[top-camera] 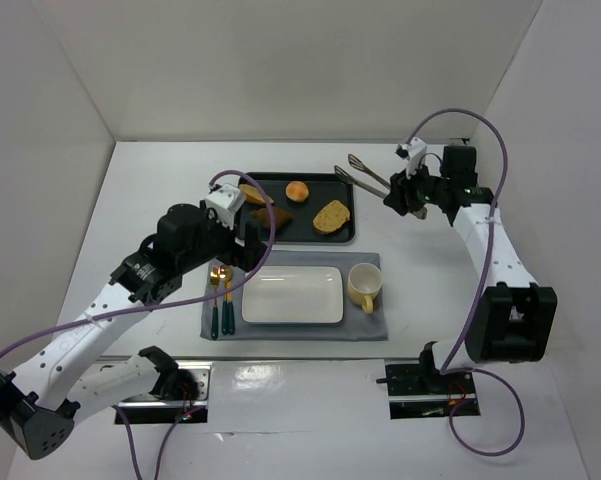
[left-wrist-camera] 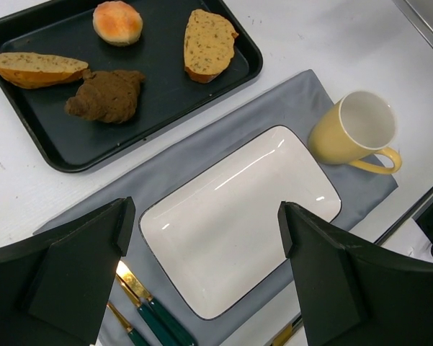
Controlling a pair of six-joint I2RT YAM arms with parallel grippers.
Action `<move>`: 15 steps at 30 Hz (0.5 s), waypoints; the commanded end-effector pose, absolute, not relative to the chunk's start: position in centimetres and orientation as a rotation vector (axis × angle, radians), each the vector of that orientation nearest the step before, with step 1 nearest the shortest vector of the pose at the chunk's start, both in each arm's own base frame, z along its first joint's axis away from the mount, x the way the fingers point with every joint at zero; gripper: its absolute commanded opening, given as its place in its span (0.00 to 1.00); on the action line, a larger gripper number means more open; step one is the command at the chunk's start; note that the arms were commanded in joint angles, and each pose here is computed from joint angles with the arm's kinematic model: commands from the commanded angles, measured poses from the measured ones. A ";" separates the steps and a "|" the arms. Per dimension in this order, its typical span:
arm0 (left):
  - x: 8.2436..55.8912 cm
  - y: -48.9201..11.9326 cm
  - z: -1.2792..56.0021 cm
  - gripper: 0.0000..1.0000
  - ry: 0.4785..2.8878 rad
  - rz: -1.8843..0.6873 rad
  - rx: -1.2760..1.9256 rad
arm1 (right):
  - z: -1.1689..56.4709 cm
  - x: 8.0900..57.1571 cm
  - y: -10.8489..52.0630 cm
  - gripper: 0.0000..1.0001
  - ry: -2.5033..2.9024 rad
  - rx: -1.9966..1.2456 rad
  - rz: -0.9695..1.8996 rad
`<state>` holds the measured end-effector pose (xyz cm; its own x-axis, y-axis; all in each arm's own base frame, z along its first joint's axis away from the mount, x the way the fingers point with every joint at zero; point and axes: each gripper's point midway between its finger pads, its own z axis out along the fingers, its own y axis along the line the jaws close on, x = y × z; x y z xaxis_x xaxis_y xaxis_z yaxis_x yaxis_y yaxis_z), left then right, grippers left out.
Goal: Place the bread
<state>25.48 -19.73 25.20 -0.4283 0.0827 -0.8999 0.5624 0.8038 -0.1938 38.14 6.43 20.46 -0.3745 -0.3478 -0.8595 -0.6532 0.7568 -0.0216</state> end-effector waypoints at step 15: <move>26.6 -19.5 24.8 1.00 1.947 -0.533 0.461 | 17.0 46.7 15.7 0.55 1.981 -0.971 0.374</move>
